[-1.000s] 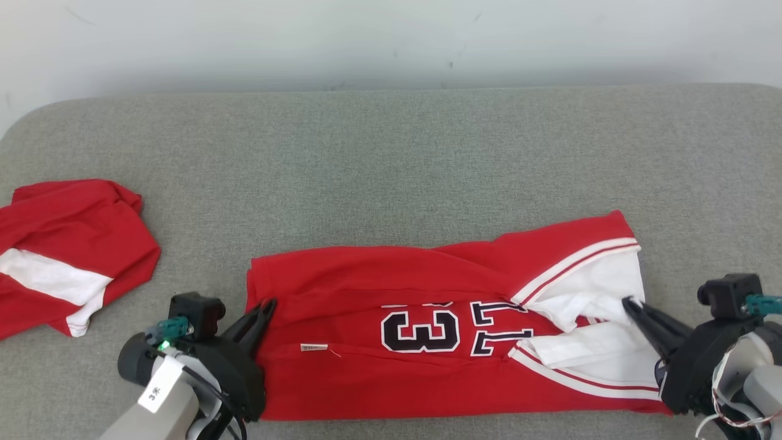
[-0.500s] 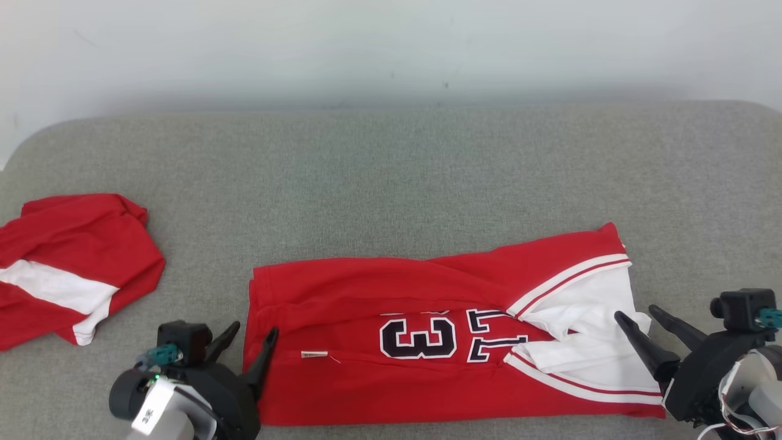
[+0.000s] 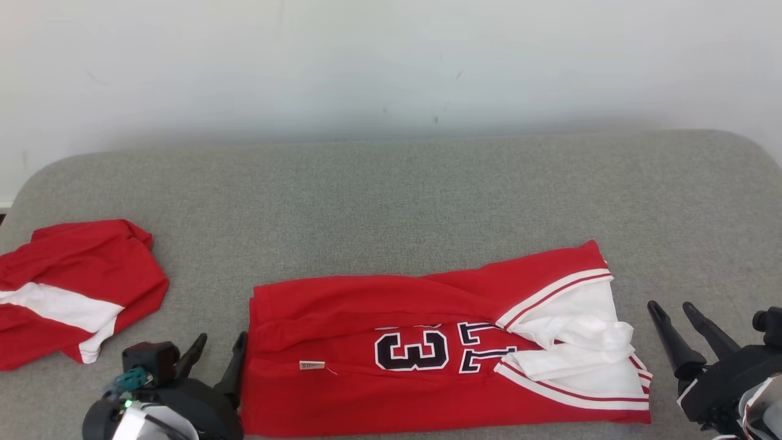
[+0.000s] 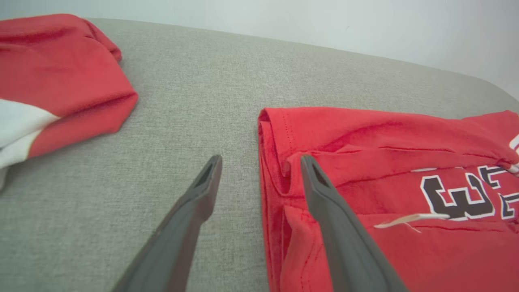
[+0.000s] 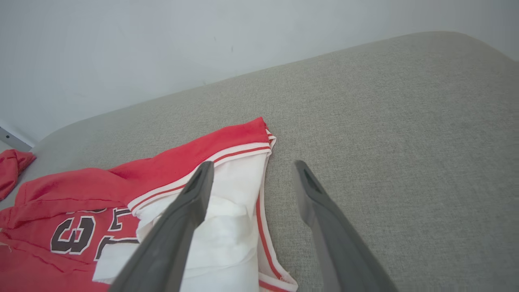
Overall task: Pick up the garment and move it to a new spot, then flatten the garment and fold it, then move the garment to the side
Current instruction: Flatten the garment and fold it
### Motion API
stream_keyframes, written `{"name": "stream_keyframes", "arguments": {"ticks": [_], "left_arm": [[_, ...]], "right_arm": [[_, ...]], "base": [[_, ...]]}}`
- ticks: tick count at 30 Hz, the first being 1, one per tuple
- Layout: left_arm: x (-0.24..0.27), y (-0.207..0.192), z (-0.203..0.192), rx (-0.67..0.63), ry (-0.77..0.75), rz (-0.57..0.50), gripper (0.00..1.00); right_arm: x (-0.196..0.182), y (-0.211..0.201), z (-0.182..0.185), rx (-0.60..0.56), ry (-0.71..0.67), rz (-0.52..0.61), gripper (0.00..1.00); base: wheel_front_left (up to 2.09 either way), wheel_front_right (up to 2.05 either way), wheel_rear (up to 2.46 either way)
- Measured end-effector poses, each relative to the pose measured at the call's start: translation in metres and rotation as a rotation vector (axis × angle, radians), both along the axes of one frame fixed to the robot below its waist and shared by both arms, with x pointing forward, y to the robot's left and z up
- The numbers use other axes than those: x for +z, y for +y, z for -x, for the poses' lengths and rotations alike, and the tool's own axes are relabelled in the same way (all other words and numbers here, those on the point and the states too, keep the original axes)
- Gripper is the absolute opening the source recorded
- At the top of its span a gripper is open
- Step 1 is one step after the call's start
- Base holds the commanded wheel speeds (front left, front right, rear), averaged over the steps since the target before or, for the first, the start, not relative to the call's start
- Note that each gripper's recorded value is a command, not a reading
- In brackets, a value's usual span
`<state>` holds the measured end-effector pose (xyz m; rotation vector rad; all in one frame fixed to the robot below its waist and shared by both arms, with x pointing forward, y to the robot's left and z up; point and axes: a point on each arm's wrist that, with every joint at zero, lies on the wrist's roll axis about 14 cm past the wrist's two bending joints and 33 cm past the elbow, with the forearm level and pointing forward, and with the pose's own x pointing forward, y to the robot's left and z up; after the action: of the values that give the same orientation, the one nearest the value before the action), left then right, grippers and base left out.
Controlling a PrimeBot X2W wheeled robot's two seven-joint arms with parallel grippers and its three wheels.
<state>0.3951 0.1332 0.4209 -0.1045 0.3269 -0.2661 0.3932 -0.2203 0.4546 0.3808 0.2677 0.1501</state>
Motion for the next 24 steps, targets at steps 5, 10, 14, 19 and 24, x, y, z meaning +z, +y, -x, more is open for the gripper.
{"name": "stream_keyframes", "arguments": {"ticks": [5, 10, 14, 19, 24], "left_arm": [[0.011, 0.009, 0.007, 0.058, -0.036, 0.022, 1.00], [0.024, 0.000, 0.021, 0.053, -0.085, 0.055, 1.00], [0.030, 0.002, 0.028, 0.057, -0.117, 0.045, 1.00], [0.036, 0.015, 0.038, 0.075, -0.154, 0.022, 1.00], [0.038, 0.036, 0.044, 0.150, -0.179, 0.004, 1.00]], "right_arm": [[-0.001, -0.002, 0.012, -0.034, -0.004, 0.024, 1.00], [-0.004, -0.007, 0.025, -0.077, 0.004, 0.028, 1.00], [-0.005, -0.008, 0.029, -0.086, 0.002, 0.065, 1.00], [0.007, -0.001, 0.024, -0.094, -0.044, 0.072, 1.00], [0.010, 0.000, 0.026, -0.097, -0.061, 0.096, 1.00]], "base": [[0.00, 0.00, 0.00], [0.00, 0.00, 0.00], [0.00, 0.00, 0.00], [0.00, 0.00, 0.00], [0.00, 0.00, 0.00]]}}
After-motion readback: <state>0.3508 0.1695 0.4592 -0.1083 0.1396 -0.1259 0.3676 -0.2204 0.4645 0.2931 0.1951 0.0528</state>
